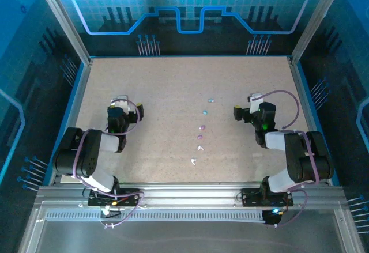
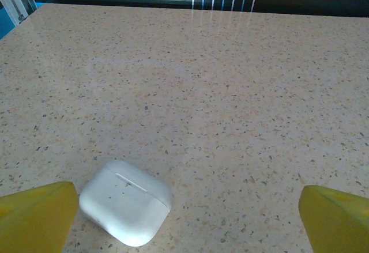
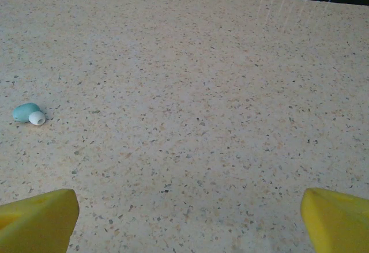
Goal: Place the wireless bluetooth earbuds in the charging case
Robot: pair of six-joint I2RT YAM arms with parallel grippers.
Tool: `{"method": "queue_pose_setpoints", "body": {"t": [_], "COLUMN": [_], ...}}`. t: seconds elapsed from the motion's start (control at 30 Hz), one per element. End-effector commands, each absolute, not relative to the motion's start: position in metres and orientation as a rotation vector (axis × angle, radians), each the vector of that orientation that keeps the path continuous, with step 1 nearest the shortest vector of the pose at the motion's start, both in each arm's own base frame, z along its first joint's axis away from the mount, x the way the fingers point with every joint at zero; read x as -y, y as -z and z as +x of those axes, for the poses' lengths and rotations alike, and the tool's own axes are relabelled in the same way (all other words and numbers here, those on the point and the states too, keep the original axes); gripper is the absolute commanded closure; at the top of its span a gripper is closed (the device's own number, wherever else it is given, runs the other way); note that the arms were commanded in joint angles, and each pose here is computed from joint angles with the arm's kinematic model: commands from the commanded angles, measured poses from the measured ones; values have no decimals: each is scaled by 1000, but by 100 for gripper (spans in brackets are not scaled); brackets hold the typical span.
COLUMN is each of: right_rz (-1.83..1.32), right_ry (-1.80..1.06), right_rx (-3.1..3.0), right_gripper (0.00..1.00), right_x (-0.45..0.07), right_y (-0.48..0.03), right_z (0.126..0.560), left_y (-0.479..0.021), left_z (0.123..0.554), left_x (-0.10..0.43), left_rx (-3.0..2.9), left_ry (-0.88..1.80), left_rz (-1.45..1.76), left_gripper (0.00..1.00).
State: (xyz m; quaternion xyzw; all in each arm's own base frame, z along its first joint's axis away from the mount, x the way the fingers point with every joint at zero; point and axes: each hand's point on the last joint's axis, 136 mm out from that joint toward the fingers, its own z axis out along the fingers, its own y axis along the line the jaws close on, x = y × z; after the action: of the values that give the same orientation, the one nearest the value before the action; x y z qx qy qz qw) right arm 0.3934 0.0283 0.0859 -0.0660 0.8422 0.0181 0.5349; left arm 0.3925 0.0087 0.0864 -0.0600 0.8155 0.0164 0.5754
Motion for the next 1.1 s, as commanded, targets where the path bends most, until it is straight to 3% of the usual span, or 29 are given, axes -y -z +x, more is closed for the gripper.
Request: {"method": "queue_pose_setpoints", "body": {"t": [0.0, 0.83, 0.9, 1.07], "right_rz": [-181, -179, -182, -256], "right_ry": [-51, -64, -65, -97], "right_rx": [-1970, -1972, -1970, -1971], "right_gripper": [0, 0, 0, 3], "right_x": [-33, -33, -33, -46], "right_y": [-94, -94, -94, -106], "right_z": [398, 398, 397, 397], "left_y": [-97, -96, -97, -113], "left_z": [397, 398, 397, 388], "left_x": [-6, -3, -2, -4], "left_rx": [-1881, -1889, -1885, -1838], "left_ry": [-17, 2, 7, 2], "left_rz": [-128, -115, -105, -121], "left_gripper": [1, 1, 7, 10]}}
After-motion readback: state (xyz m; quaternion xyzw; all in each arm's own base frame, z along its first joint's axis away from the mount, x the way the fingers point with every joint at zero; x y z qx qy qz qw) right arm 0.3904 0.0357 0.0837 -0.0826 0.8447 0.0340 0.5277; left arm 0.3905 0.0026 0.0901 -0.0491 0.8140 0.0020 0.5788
